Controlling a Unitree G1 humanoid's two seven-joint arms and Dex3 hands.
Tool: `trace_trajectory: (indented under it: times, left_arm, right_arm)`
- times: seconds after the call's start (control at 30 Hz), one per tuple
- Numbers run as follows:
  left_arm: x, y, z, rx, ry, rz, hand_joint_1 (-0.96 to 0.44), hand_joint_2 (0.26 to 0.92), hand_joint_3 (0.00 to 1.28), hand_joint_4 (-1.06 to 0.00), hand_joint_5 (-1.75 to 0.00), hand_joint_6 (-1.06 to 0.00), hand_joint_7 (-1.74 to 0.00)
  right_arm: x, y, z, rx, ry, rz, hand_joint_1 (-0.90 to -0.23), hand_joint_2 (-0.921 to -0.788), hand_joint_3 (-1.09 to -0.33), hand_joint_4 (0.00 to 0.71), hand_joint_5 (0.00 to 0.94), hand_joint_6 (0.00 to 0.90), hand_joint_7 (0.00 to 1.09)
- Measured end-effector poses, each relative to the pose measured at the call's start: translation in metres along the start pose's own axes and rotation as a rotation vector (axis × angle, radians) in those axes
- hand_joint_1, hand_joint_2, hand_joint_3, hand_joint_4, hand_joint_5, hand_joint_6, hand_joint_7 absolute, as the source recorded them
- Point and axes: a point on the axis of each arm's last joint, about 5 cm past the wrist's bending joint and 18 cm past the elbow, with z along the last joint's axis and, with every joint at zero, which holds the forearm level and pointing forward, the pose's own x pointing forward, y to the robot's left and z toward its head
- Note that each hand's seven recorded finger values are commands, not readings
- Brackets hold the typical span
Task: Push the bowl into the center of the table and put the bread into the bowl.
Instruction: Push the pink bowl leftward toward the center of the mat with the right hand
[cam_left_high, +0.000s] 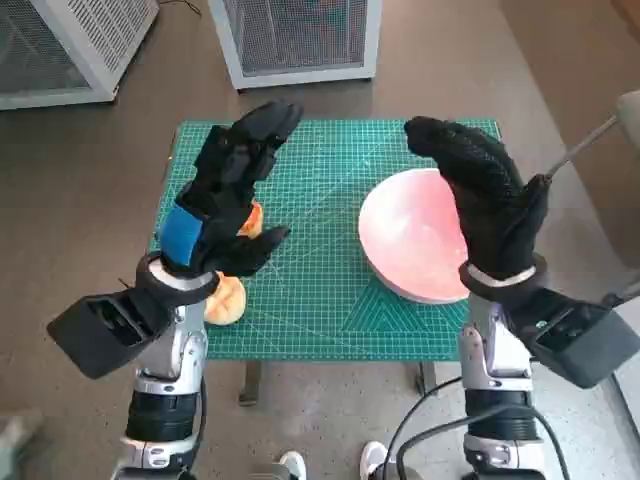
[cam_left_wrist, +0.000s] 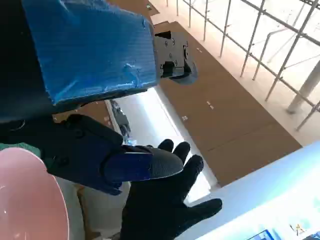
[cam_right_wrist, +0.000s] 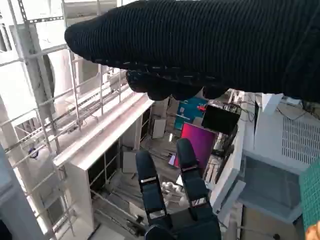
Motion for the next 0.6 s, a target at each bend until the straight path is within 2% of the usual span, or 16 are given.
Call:
trace_trajectory:
  times: [0.6]
  left_arm:
    - [0.0000,0.0004,0.0002,0.011,0.005,-0.005,-0.58,0.921,0.37,0.00,-0.33,0.00,-0.55]
  right_arm:
    - [0.0006,0.0003,-0.0004,0.002,0.002,0.007,-0.493,-0.921,-0.430,0.249,0.002,0.014,0.64]
